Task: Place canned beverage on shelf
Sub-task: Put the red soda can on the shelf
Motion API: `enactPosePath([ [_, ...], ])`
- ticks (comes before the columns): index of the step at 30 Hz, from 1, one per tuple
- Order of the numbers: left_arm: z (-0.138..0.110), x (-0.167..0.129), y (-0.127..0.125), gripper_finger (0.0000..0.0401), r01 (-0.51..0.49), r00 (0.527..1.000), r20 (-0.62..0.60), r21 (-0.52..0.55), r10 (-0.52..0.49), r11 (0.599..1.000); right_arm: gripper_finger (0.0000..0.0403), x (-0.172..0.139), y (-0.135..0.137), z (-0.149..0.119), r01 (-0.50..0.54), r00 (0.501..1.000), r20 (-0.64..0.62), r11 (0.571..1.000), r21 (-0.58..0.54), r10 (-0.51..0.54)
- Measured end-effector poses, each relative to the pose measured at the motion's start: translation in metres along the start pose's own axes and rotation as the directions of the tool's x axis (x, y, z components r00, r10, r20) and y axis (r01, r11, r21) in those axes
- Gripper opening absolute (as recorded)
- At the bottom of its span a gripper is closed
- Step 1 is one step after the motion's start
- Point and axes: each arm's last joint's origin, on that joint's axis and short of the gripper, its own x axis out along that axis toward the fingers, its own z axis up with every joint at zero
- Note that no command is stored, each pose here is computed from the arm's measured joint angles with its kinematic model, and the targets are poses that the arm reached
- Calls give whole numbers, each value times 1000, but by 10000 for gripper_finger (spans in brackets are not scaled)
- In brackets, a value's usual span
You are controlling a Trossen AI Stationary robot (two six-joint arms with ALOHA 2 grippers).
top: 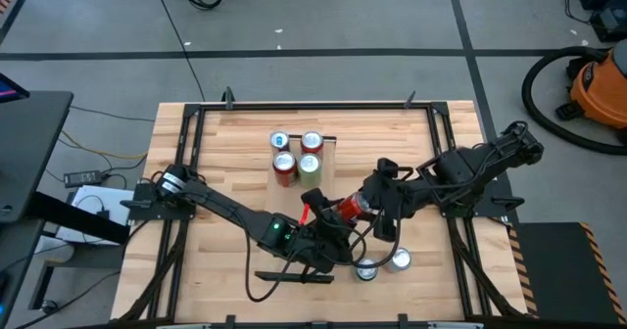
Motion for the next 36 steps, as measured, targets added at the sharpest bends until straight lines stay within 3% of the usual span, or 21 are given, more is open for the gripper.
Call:
enactPosePath([
  [5,-3,0,-1,317,83,996,-49,107,-78,991,350,-8,3,6,-98,995,17,981,-165,102],
  [9,-11,1,-7,318,204,976,-110,161,-188,966,379,-25,7,10,-193,977,16,913,-359,213],
  [14,-10,-1,-5,318,254,963,-134,176,-232,951,388,-29,21,-3,-126,988,1,807,-577,155],
  [19,-11,-1,-8,318,349,933,-164,183,-321,919,378,-29,39,-19,-113,991,-21,718,-687,135],
  [23,-9,1,-9,318,470,879,-180,165,-443,867,374,-34,50,-37,-9,999,21,651,-759,37],
  [27,-3,7,-8,318,567,822,-155,136,-548,812,374,-24,62,-59,-32,999,-20,556,-830,28],
  [31,1,14,-4,318,615,788,-136,115,-601,780,374,-20,70,-67,-33,999,-8,553,-833,47],
  [36,4,22,1,318,669,743,-123,102,-658,736,374,-21,69,-66,25,999,39,586,-810,11],
])
